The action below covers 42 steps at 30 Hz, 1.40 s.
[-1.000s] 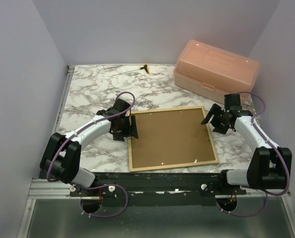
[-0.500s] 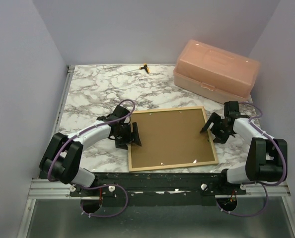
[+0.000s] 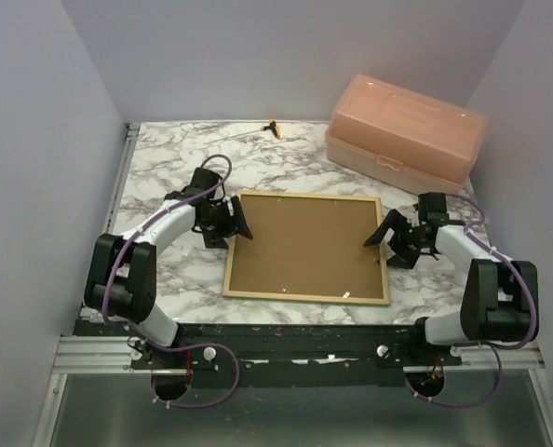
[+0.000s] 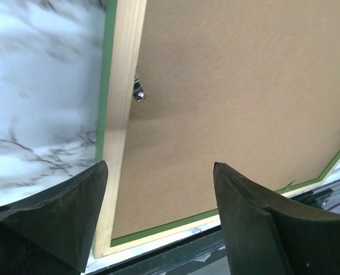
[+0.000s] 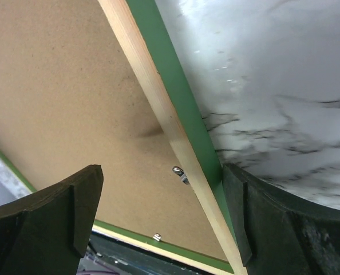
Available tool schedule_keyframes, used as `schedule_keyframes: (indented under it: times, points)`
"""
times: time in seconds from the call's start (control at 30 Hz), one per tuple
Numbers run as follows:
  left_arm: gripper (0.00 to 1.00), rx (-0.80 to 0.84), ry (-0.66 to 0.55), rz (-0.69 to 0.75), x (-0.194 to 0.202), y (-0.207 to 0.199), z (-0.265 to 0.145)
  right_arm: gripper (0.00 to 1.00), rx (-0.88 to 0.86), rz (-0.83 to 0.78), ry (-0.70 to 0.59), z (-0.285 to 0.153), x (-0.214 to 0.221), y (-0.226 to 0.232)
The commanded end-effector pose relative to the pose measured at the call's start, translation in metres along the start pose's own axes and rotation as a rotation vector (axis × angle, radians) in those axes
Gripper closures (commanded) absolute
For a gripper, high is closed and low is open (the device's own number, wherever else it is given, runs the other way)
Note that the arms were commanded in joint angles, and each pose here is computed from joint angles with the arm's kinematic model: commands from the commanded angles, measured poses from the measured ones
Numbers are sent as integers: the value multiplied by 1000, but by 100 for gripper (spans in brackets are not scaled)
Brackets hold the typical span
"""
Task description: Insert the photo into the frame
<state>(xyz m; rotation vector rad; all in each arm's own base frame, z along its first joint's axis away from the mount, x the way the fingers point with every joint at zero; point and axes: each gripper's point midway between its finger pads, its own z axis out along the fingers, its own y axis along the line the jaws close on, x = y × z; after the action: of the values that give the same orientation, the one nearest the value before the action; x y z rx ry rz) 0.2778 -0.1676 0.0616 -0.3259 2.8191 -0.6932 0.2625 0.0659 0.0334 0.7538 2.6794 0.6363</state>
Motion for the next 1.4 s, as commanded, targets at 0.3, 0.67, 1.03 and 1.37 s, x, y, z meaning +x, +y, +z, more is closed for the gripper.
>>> schedule_keyframes:
  times: [0.3,0.67,1.03,1.37]
  points:
    - [2,-300,-186,85,-45,47,-51,7,41,-128,106,36,46,43]
    - [2,-55,-362,342,10,-25,-105,7,209,-250,133,8,78,12]
    - [1,135,-407,525,57,-82,-109,33,180,-224,215,-4,135,3]
    - [1,161,-392,650,76,-98,-94,72,160,-205,243,0,149,-4]
